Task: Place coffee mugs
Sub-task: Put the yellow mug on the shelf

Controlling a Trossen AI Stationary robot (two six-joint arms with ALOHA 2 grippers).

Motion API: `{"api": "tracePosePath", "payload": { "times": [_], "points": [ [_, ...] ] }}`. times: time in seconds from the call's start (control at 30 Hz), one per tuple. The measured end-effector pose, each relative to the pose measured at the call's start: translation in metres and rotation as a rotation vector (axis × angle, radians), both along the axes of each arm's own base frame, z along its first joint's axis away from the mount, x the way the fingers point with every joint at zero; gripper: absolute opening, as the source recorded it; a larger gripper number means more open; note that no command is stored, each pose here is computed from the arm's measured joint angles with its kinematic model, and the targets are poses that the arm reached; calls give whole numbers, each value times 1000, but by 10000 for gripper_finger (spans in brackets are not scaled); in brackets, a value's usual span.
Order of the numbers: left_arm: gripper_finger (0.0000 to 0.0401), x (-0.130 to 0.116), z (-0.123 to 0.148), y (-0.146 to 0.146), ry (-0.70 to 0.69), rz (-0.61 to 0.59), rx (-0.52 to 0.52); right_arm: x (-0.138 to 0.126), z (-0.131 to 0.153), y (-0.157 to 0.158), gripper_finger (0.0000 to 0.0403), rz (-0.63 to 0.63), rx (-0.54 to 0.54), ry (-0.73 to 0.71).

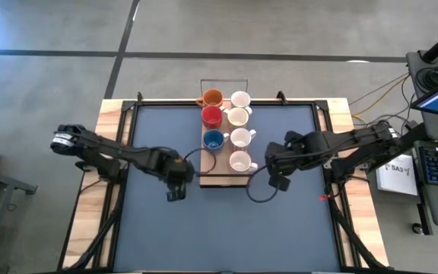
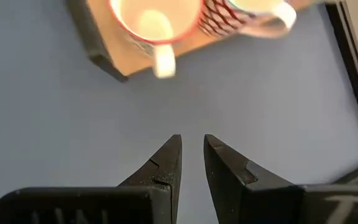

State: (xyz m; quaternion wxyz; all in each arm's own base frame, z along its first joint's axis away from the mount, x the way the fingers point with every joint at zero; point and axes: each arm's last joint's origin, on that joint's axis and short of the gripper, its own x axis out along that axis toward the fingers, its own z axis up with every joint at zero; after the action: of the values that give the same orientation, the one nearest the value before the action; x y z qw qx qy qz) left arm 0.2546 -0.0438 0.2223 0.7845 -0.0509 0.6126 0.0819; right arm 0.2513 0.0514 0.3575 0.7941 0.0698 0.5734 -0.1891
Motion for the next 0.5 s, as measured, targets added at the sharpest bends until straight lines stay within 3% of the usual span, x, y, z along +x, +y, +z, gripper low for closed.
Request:
{"api": "tracePosePath", "payload": {
  "times": [0.17,0.5],
  "points": [
    [11,4,0,12,-21,46,-4,-16,-14,-4,59,-61,20,-23],
    [13,8,2,12,-58,-21,-13,-36,-44,-9,59,-57,49,-134]
  ]
}}
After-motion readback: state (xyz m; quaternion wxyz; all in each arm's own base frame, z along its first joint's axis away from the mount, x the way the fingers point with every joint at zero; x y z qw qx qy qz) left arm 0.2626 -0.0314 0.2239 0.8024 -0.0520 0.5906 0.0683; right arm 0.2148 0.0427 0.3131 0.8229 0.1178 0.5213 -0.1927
